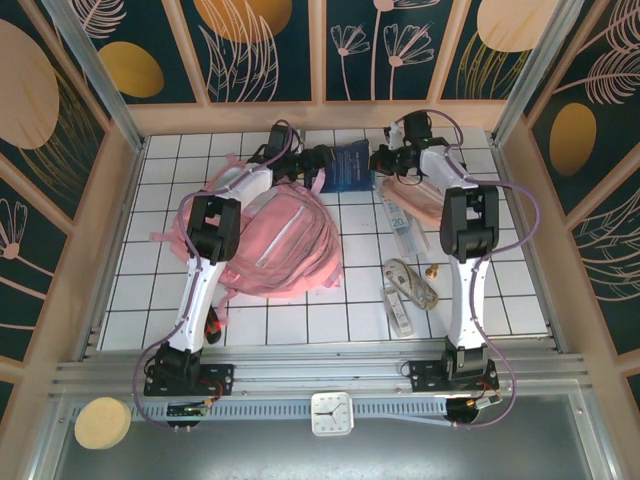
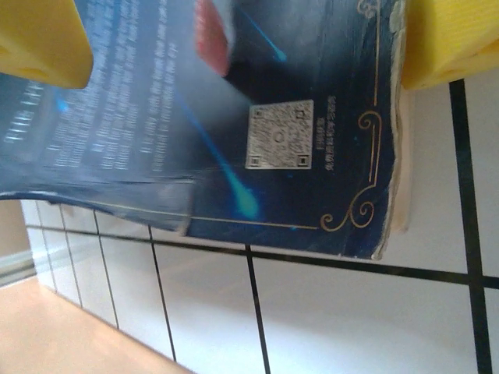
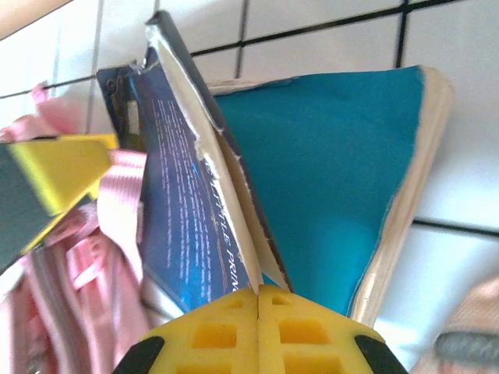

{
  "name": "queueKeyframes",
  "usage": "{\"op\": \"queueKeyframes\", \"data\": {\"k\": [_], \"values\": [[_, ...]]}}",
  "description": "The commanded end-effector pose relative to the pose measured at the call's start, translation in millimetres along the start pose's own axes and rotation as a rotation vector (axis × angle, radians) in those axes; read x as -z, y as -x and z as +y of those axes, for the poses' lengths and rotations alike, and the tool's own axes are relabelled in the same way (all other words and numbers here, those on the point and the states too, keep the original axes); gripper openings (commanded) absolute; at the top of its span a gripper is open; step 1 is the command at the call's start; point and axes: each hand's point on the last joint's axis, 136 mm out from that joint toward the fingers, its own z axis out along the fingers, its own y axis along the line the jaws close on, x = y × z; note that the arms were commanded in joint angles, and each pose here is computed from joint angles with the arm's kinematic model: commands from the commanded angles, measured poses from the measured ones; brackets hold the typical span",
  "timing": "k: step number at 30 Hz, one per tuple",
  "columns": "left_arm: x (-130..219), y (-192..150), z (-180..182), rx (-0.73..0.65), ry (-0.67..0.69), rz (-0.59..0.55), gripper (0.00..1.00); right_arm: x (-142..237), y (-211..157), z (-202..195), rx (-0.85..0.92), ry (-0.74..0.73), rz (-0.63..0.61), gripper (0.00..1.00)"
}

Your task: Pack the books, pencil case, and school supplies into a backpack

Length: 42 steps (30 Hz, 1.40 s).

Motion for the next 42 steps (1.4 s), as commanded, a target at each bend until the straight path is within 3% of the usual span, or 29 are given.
{"op": "queueKeyframes", "data": {"k": [1, 7, 10, 13, 14, 19, 23, 30, 37, 42], "values": [[14.7, -28.4, -3.1, -0.033, 0.003, 0.135, 0.99, 29.2, -9.8, 52.1, 0.002, 0.129, 0.008, 0.00], [20.7, -44.7, -26.1, -0.024, -0.146, 0.184, 0.99, 49.6, -80.3, 80.9, -0.073, 0.161, 0.111, 0.00], [22.4, -54.5, -37.4, -0.022, -0.204, 0.208, 0.99, 63.3, -123.1, 76.8, -0.126, 0.122, 0.168, 0.02], [19.0, -66.8, -41.5, -0.023, -0.219, 0.233, 0.99, 80.4, -141.1, 58.0, -0.170, 0.036, 0.159, 0.60], [17.3, -71.6, -42.1, -0.026, -0.223, 0.242, 0.99, 85.6, -140.7, 52.2, -0.179, 0.004, 0.145, 0.75], [13.5, -84.2, -40.9, -0.035, -0.217, 0.263, 0.99, 92.9, -134.6, 36.5, -0.201, -0.077, 0.139, 0.99], [12.2, -86.0, -39.8, -0.042, -0.204, 0.264, 0.99, 86.3, -131.7, 13.2, -0.173, -0.169, 0.168, 0.99], [9.6, -93.9, -32.8, -0.039, -0.194, 0.277, 0.99, 52.8, -133.0, 2.5, -0.258, -0.108, 0.209, 0.98], [10.1, -101.9, -30.6, -0.042, -0.200, 0.290, 0.91, 24.9, -158.2, 11.9, -0.419, -0.032, 0.241, 0.84], [9.1, -111.5, -30.1, -0.041, -0.210, 0.307, 0.86, 10.7, -161.5, 1.8, -0.463, -0.071, 0.227, 0.73]]}}
